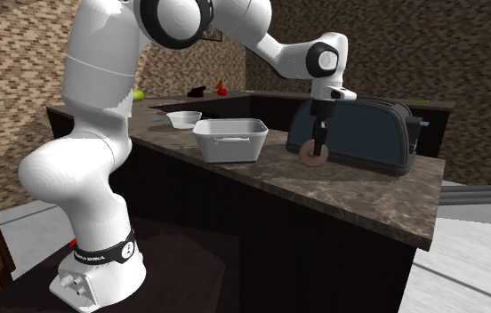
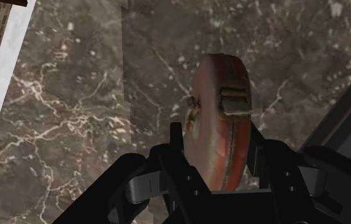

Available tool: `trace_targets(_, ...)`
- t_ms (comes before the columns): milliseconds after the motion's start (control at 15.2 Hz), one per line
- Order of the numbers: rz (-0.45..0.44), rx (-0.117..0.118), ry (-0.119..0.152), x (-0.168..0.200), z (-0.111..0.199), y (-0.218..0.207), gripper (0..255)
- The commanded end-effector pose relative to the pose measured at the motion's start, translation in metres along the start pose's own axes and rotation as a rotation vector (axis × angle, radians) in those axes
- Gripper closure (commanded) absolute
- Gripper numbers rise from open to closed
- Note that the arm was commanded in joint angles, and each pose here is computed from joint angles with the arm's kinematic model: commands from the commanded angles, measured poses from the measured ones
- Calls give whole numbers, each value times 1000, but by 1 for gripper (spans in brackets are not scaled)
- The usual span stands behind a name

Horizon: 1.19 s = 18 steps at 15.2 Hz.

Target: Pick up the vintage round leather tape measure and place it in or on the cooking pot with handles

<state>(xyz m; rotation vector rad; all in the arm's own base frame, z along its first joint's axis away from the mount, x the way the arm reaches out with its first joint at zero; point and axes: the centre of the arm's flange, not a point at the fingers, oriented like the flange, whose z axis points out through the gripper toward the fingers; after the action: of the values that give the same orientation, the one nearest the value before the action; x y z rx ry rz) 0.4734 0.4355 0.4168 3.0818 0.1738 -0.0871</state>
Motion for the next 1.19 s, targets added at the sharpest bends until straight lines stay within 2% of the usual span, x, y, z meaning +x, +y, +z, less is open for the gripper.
trace_targets(0, 0, 0, 0, -1, -10, 0, 255)
trace_targets(1122, 0, 0, 0, -6, -100, 4, 255)
